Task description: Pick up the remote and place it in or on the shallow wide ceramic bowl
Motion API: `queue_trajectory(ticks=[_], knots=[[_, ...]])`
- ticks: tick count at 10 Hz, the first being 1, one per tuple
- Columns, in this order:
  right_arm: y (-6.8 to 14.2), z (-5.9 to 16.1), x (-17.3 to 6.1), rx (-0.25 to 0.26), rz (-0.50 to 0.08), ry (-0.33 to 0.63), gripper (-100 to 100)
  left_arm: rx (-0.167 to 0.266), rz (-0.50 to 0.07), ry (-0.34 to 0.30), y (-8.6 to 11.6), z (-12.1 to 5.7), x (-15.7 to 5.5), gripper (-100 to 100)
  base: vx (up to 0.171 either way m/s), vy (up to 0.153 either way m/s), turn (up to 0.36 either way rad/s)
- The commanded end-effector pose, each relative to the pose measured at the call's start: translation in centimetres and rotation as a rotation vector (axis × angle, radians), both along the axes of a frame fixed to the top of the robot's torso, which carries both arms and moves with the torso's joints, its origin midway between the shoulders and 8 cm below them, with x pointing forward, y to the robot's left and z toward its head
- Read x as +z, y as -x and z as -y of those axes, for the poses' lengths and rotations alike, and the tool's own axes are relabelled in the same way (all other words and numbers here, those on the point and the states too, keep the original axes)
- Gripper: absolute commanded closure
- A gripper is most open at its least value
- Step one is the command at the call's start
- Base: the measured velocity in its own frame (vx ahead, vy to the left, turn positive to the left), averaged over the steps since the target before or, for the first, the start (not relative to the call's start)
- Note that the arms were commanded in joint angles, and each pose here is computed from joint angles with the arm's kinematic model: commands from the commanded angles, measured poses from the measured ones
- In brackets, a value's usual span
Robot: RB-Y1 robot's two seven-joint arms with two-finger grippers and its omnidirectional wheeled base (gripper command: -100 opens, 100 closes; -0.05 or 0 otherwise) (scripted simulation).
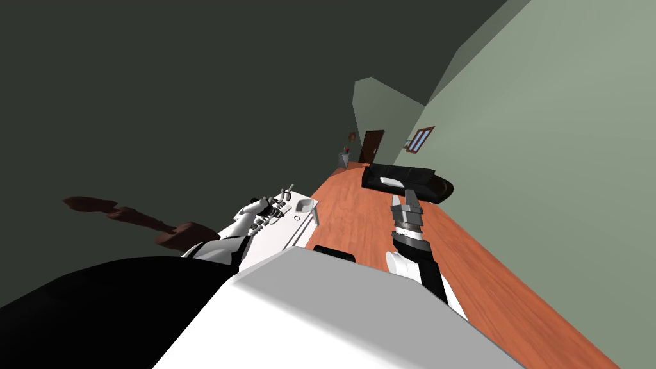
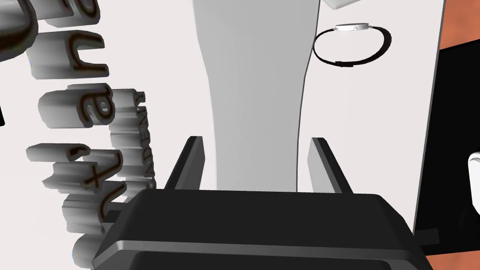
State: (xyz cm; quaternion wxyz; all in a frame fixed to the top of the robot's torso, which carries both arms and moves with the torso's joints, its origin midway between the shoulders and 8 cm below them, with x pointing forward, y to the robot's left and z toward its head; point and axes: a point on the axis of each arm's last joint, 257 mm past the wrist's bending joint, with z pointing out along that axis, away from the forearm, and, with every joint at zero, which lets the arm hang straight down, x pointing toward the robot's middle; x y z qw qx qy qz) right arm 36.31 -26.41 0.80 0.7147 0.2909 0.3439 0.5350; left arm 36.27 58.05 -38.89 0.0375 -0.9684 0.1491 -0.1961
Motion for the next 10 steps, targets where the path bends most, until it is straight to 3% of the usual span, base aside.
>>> queue_trajectory(ticks=[1, 10], knots=[[0.0, 0.0, 0.0, 0.000, 0.000, 0.000, 0, -0.005, -0.010, -0.001, 0.2, -0.4, 0.9, 100, 0.019, -0.036, 0.026], [0.0, 0.0, 0.0, 0.000, 0.000, 0.000, 0, -0.032, -0.079, -0.036, 1.2, -3.7, 7.6, 100, 0.069, -0.086, 0.060]])
